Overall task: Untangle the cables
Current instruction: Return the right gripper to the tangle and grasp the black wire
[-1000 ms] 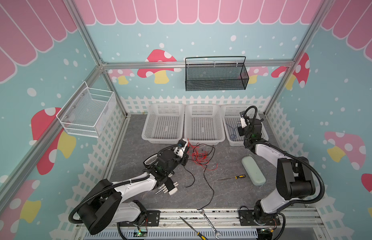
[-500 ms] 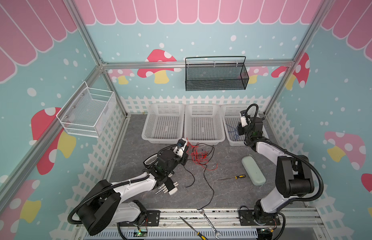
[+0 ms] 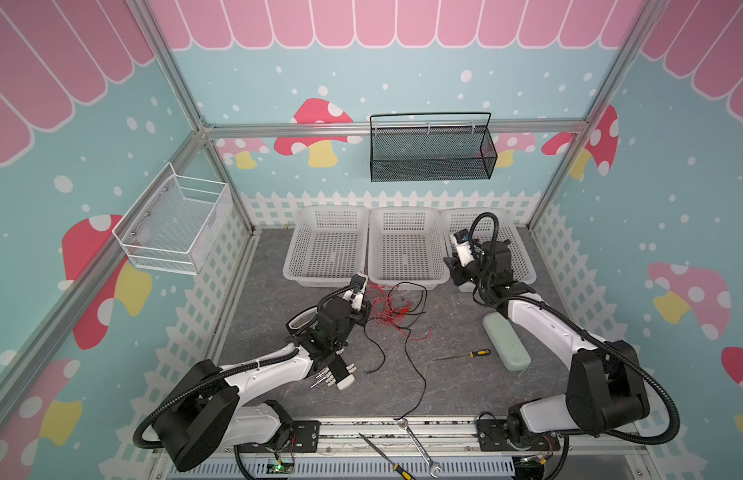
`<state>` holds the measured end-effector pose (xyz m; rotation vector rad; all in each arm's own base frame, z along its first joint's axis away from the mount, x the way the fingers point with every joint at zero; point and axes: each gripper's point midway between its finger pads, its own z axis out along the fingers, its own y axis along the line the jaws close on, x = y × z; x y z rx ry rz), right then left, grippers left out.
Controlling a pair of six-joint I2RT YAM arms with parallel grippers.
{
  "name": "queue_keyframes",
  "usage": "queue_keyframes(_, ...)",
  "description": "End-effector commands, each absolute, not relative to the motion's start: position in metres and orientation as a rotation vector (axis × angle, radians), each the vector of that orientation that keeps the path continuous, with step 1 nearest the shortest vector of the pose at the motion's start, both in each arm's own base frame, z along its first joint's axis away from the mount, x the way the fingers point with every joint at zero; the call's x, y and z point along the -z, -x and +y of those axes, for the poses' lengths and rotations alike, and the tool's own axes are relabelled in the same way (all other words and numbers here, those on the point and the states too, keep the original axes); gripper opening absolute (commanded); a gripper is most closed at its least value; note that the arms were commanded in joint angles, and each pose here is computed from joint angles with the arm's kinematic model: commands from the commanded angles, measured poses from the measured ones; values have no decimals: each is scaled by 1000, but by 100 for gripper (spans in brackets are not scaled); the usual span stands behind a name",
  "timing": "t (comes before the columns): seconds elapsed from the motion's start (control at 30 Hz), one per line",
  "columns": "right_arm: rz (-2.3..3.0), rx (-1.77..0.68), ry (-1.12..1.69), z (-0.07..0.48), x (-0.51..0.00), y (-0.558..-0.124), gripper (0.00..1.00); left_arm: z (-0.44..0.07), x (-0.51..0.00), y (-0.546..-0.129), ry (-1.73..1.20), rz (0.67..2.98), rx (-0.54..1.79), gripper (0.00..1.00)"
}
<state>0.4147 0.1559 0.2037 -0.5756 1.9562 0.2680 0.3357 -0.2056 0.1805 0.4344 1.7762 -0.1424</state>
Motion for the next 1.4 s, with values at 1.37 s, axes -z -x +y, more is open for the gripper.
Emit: queue_keyframes(1.37,2116,-614,480,216,-100,-377,0,-184,-167,-311,-397,1805,119,0)
